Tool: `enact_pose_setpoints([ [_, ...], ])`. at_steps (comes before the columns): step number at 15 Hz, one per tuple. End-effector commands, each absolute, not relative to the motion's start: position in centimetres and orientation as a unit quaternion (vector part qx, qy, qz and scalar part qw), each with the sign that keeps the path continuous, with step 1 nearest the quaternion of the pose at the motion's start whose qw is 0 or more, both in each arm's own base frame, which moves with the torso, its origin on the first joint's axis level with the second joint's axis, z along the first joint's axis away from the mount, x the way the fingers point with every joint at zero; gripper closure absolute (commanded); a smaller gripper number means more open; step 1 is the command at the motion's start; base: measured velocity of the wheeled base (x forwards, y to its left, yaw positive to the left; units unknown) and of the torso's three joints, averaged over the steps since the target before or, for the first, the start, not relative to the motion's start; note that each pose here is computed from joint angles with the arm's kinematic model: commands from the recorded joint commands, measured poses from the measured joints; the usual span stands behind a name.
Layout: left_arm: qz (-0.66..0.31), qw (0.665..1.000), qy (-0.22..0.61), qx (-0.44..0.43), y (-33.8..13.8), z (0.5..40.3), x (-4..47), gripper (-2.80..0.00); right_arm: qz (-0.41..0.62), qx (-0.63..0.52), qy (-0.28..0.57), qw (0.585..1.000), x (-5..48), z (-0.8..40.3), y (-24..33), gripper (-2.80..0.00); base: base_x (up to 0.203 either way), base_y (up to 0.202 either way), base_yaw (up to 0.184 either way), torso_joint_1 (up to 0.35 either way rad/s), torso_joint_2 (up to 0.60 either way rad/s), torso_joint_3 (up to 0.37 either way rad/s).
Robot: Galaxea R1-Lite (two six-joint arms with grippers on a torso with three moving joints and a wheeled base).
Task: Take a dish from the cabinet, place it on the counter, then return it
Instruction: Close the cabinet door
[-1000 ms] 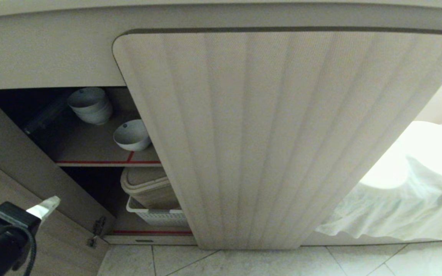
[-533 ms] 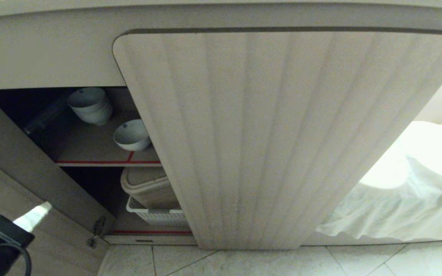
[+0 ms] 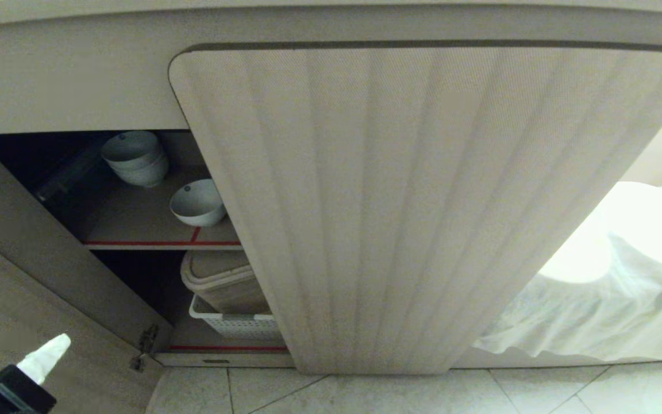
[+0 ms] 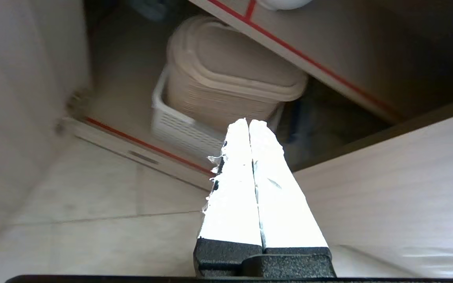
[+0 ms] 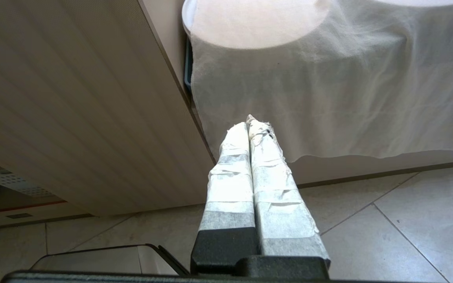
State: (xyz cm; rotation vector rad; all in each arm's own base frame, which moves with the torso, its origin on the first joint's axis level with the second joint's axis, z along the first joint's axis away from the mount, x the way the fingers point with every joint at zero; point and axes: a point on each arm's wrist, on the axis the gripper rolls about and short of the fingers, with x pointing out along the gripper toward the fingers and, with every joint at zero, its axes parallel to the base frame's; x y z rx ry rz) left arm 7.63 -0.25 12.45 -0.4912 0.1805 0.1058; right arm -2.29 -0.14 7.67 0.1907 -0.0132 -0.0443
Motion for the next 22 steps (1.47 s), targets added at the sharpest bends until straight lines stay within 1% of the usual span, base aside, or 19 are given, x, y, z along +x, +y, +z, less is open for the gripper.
enact_pose_setpoints([
  [1, 0.052, 0.975, 0.066, -0.206, 0.0, 12.6, 6.5, 0.0, -0.022, 0.096, -0.007, 0.995, -2.3, 7.7, -0.1, 0.0, 0.0, 0.0, 0.0, 0.0, 0.0, 0.0],
  [4, 0.038, 0.986, 0.06, -0.152, 0.0, 12.1, 4.1, 0.0, -0.022, 0.096, -0.007, 0.995, -2.3, 7.7, -0.1, 0.0, 0.0, 0.0, 0.0, 0.0, 0.0, 0.0],
  [7, 0.027, 0.992, 0.085, -0.09, 0.1, 10.7, 2.1, 0.0, -0.022, 0.096, -0.007, 0.995, -2.3, 7.7, -0.1, 0.0, 0.0, 0.0, 0.0, 0.0, 0.0, 0.0],
  [15, 0.065, 0.995, 0.066, -0.042, 0.3, 9.4, 0.3, 0.0, -0.022, 0.096, -0.007, 0.995, -2.3, 7.7, -0.1, 0.0, 0.0, 0.0, 0.0, 0.0, 0.0, 0.0],
  [19, 0.037, 0.996, 0.065, 0.045, 0.1, 9.3, 0.0, 0.0, -0.022, 0.096, -0.007, 0.995, -2.3, 7.7, -0.1, 0.0, 0.0, 0.0, 0.0, 0.0, 0.0, 0.0],
  [22, 0.048, 0.991, 0.079, 0.097, 0.1, 9.2, 0.1, 0.0, -0.022, 0.096, -0.007, 0.995, -2.3, 7.7, -0.1, 0.0, 0.0, 0.0, 0.0, 0.0, 0.0, 0.0],
])
